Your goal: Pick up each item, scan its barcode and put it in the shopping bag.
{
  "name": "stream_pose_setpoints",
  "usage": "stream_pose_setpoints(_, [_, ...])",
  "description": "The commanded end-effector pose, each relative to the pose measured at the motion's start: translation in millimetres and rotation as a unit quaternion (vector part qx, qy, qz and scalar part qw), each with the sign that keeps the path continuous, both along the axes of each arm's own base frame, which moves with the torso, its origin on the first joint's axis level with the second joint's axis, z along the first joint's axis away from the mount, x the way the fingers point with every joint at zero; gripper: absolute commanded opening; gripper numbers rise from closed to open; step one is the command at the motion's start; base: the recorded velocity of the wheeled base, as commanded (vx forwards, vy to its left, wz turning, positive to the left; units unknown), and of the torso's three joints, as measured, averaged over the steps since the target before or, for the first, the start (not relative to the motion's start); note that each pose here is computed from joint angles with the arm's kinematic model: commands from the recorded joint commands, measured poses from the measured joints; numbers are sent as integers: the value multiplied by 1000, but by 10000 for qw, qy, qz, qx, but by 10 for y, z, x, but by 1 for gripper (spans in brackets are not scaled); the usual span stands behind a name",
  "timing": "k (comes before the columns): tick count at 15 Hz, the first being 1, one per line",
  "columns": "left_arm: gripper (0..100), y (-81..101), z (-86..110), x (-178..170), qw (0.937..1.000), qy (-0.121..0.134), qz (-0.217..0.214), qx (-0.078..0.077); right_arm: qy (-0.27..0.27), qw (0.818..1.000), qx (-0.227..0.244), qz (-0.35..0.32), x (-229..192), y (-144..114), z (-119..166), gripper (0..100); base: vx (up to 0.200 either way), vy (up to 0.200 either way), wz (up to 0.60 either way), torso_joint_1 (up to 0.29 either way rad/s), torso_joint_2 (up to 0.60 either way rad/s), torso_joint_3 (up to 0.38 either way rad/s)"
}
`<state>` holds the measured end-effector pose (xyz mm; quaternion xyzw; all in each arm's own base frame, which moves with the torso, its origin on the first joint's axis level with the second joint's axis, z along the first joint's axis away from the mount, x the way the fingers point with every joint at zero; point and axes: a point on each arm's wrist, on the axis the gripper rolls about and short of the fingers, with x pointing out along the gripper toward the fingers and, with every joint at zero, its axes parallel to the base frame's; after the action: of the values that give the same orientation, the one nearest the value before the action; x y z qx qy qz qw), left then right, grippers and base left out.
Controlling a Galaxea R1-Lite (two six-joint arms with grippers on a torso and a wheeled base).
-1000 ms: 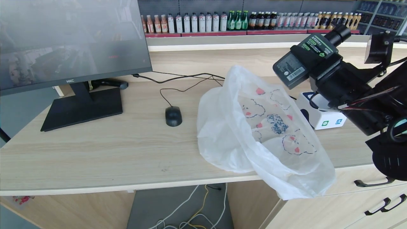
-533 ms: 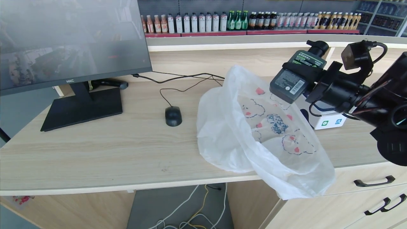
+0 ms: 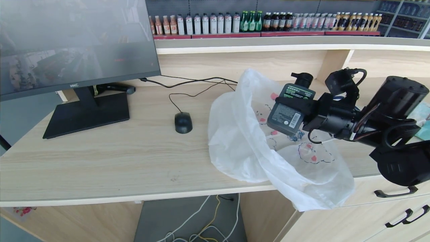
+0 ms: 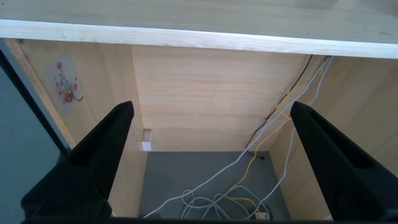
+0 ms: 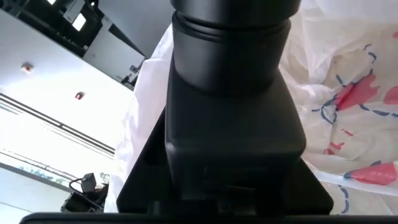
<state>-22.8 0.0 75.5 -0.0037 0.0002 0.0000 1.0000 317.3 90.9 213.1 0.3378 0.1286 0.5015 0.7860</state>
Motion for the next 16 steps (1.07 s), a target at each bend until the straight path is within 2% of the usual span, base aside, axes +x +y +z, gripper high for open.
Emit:
stream_pose_setpoints(1, [100,0,0,0,10000,-2,0,-1,128,9998,-38,134,35,95,-96,0,0,0,0,0,0,0])
stream_pose_setpoints(16, [100,0,0,0,10000,-2,0,-1,757,9964,-212,317,146,263,-522,0,0,0,0,0,0,0])
